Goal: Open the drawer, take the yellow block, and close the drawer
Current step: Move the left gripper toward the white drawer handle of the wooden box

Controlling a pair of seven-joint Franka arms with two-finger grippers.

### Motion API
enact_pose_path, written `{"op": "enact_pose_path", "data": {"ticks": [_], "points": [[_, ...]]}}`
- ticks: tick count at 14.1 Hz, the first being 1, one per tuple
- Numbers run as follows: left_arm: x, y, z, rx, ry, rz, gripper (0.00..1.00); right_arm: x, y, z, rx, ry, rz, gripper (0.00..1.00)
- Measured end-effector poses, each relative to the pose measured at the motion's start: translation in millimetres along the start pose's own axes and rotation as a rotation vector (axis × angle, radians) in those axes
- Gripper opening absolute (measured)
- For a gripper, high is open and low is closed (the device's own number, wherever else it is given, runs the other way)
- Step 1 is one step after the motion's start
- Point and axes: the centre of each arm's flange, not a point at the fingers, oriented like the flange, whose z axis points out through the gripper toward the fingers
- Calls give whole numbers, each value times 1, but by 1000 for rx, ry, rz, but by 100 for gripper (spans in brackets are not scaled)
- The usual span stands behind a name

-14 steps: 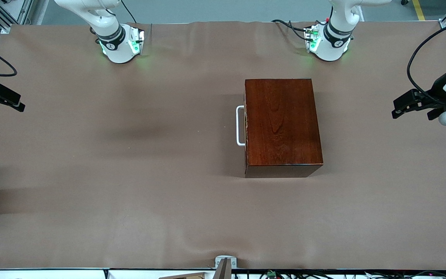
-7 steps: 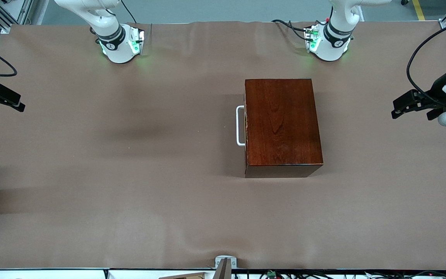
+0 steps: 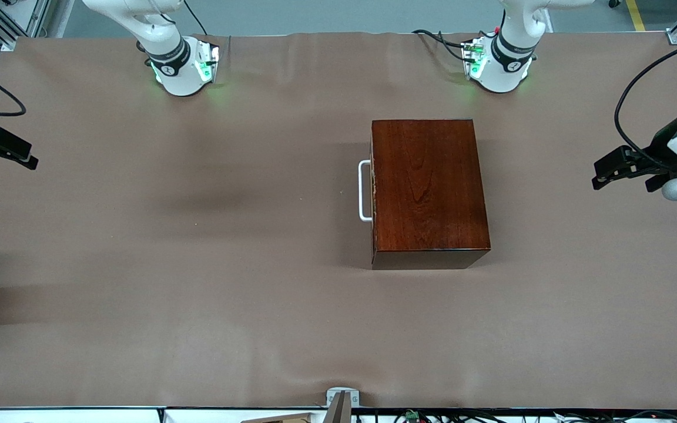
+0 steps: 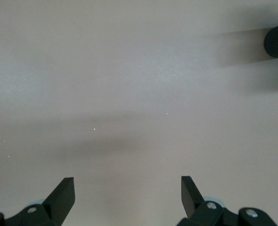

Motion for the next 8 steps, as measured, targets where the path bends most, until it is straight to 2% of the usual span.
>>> {"op": "enact_pose_path", "data": {"ticks": [5,8], "points": [[-2,38,2,-8,-5,70,100,0,0,0,0,1,0,100],[-6,86,10,-21,-20,56,100,0,0,0,0,1,0,100]]}}
